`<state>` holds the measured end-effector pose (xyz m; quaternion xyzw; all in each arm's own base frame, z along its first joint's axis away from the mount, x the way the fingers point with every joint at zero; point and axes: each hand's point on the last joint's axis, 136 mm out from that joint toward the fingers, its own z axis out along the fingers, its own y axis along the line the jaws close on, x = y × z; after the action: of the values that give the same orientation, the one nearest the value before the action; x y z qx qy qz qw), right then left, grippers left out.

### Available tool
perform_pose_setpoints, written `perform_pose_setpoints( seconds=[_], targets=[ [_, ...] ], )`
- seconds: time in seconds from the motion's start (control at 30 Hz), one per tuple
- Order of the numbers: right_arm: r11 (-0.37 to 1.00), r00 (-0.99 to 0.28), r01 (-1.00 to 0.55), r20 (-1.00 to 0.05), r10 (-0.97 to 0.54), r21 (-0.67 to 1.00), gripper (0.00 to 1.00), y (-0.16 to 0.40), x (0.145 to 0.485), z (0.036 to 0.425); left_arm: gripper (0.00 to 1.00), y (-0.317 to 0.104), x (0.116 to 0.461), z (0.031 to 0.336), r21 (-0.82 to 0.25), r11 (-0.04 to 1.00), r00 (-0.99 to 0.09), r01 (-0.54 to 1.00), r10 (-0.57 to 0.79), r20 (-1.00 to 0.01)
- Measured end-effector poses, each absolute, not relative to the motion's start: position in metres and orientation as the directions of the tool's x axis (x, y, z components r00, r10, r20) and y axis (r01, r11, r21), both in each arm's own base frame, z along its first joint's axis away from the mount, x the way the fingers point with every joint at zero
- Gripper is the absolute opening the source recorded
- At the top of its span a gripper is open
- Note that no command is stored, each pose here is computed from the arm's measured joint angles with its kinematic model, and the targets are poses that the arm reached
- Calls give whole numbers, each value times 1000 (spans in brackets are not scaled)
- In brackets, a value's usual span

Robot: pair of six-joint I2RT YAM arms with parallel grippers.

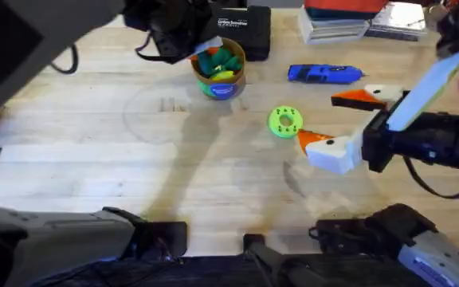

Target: Pick up the gripper from the table and insert it into the empty holder that is missing its gripper. Then pick up a screw, insert it into the mounting hole, and use the screwdriver to tighten it. Finally, clean up the table by picking up the vegetable and placing it into the bucket.

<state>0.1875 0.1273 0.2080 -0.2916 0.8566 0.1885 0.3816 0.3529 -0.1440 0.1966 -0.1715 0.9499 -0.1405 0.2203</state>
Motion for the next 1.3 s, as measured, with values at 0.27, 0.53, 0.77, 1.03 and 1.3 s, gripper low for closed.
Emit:
perform_pose_setpoints(
  seconds=[0.27, 0.53, 0.77, 1.03, 1.3],
  targets=[
    [759, -539, -643, -764, -356, 100, 993, 127, 188, 208, 221, -145, 378, 167, -288, 933, -867, -215, -318, -384],
    [760, -534, -643, -768, -354, 96, 993, 127, 189, 209, 976, -127, 387, 167, -269, 936, -853, -229, -326, -407],
    [776, -551, -622, -763, -338, 106, 993, 125, 190, 208, 981, -120, 369, 173, -179, 978, -902, -112, -175, -395],
    [836, -619, -541, -718, -320, 94, 993, 105, 178, 223, 983, -103, 317, 252, -51, 980, -852, 191, 140, -504],
    [849, -592, -524, -747, -302, 72, 993, 100, 175, 253, 983, -84, 262, 274, 38, 940, -815, 339, 314, -487]
  ],
)
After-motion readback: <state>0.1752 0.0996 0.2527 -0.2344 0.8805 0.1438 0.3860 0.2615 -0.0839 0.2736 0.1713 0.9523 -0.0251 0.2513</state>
